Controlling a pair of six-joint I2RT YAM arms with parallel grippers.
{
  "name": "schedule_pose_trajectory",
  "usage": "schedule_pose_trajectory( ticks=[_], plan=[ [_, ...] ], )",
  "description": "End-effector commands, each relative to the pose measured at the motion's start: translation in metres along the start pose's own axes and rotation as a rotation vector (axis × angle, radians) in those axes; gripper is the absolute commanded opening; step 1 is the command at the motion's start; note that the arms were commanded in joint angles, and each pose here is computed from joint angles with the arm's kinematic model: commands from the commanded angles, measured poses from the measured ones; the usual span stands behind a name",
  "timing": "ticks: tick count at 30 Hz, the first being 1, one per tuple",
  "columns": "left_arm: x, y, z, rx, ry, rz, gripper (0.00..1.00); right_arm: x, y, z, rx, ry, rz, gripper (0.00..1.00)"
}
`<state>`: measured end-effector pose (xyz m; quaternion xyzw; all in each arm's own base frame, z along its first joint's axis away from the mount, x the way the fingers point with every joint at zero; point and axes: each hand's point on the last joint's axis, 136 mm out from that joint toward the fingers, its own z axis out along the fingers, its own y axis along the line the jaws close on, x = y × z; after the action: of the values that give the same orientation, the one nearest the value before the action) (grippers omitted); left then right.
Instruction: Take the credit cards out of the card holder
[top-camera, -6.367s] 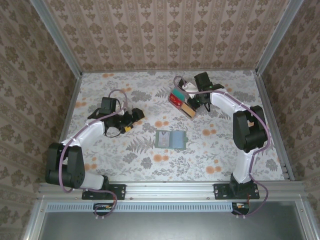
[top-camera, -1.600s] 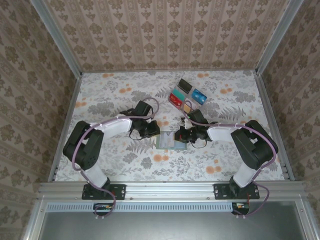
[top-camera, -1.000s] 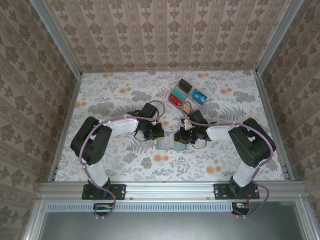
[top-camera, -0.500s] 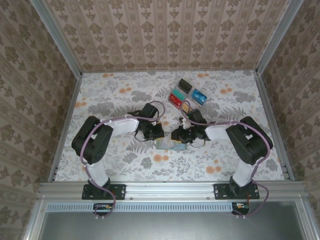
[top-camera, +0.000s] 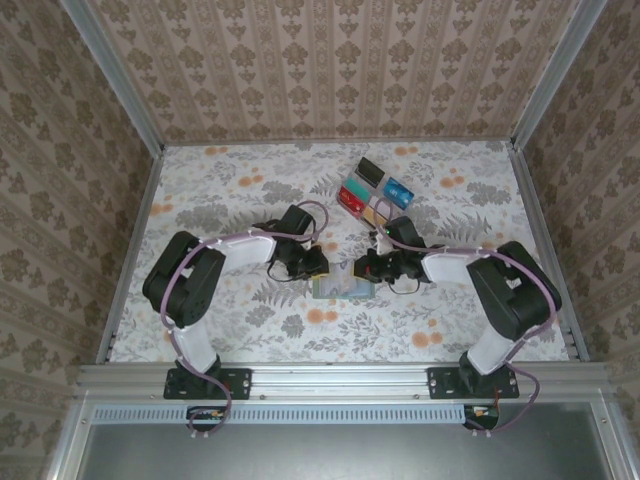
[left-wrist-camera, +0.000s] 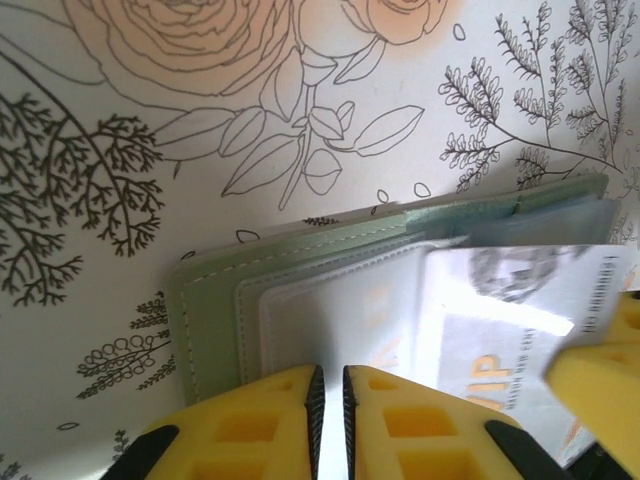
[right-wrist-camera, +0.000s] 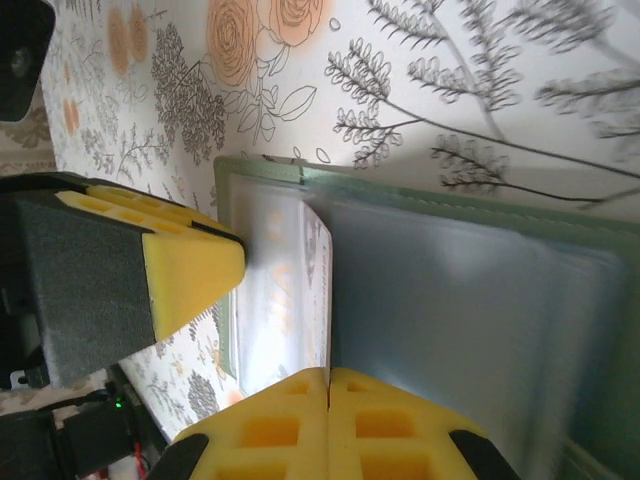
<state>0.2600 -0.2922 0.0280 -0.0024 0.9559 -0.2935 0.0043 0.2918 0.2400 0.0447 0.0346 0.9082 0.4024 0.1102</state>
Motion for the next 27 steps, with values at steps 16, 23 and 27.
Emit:
schedule_pose_trajectory(
  ticks=[16,23,27],
  plan=[
    [-0.049,-0.01,-0.094,0.096,-0.227,0.006,0.6,-0.041,0.076,-0.113,0.076,-0.25,-0.4,0.0],
    [-0.058,0.039,-0.143,-0.008,-0.33,-0.046,0.8,-0.074,0.108,-0.144,0.117,-0.37,-0.552,0.0],
    [-0.053,0.059,-0.156,-0.031,-0.373,-0.069,0.92,-0.091,0.125,-0.157,0.126,-0.385,-0.615,0.0]
  ],
)
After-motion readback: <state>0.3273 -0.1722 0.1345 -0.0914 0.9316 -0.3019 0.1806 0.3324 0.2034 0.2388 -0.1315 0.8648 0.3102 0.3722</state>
